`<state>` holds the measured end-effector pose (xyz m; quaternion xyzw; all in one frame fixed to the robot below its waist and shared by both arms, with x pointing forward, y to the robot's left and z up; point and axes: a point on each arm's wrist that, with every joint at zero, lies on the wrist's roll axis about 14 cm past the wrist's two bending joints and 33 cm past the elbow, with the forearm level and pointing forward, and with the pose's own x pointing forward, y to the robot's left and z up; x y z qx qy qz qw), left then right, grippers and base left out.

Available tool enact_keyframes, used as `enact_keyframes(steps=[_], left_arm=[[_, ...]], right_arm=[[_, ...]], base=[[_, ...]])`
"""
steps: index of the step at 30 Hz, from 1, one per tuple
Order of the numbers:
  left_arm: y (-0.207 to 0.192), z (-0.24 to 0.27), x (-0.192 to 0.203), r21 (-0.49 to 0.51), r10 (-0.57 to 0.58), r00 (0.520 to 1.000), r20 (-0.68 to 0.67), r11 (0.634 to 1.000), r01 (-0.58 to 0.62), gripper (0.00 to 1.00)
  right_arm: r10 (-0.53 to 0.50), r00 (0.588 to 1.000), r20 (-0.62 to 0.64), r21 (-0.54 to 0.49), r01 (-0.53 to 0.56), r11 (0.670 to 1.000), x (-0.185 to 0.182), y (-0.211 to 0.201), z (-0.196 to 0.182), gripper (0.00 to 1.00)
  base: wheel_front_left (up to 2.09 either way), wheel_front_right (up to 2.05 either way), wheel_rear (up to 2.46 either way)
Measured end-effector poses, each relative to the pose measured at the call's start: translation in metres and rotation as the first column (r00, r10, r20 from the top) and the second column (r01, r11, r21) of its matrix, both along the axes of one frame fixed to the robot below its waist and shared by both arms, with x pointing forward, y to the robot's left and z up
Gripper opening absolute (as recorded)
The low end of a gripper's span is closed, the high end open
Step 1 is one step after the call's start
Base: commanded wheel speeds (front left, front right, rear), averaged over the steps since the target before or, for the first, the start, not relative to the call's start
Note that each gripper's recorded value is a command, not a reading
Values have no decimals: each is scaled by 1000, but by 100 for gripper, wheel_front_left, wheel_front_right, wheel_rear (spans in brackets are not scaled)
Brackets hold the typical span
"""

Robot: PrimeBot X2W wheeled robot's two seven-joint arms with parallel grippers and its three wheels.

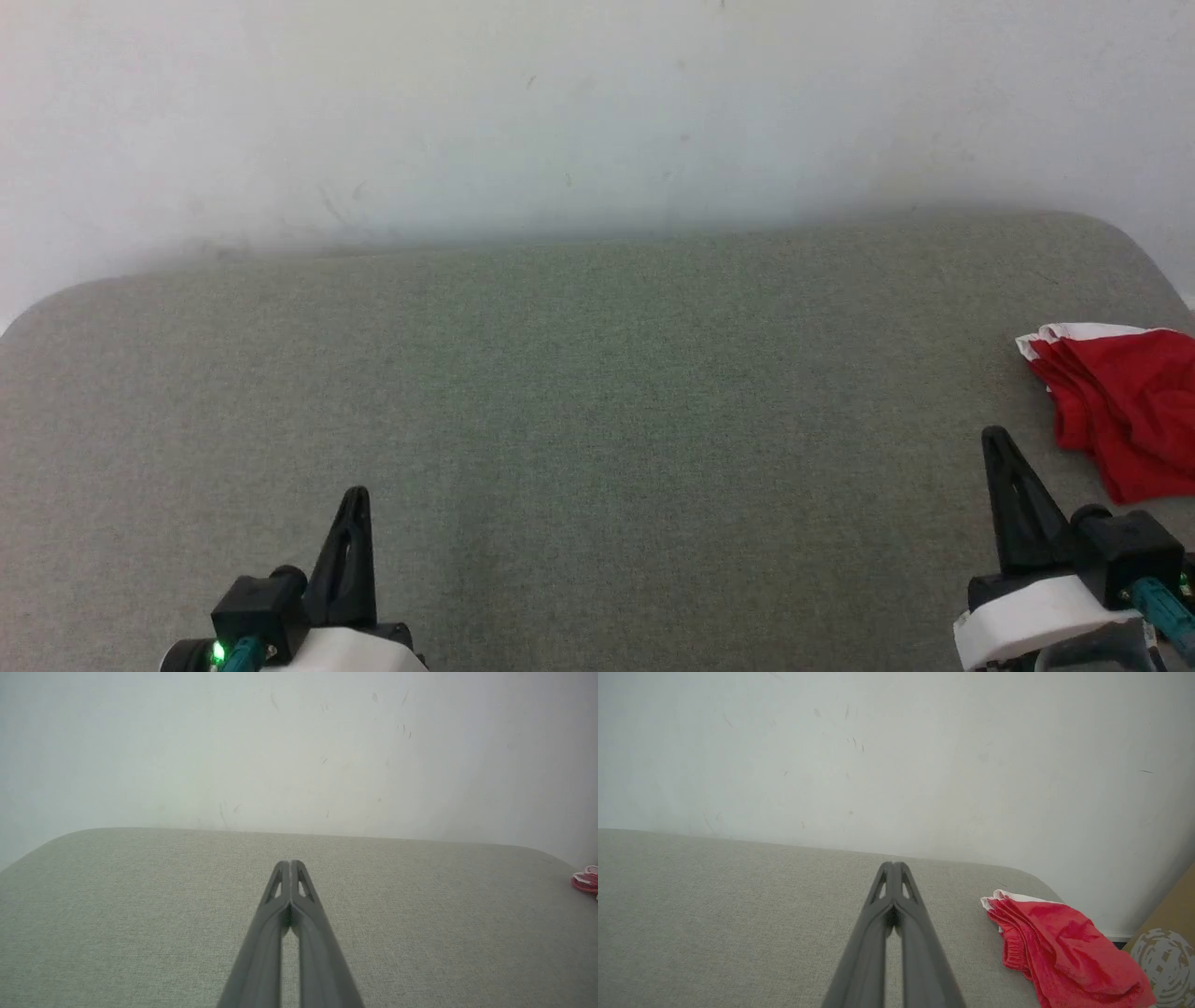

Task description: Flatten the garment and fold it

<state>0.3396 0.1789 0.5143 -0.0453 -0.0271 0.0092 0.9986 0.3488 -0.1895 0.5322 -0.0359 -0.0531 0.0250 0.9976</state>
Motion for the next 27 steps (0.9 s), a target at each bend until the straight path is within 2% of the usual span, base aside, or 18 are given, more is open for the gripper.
enact_keyframes(steps=[27], left_arm=[[-1,3,11,48,-11,1000,-22,999,12,0]], right_arm=[[25,999,-41,5,-25,1000,7,10,-3,0]], base=[[0,0,0]])
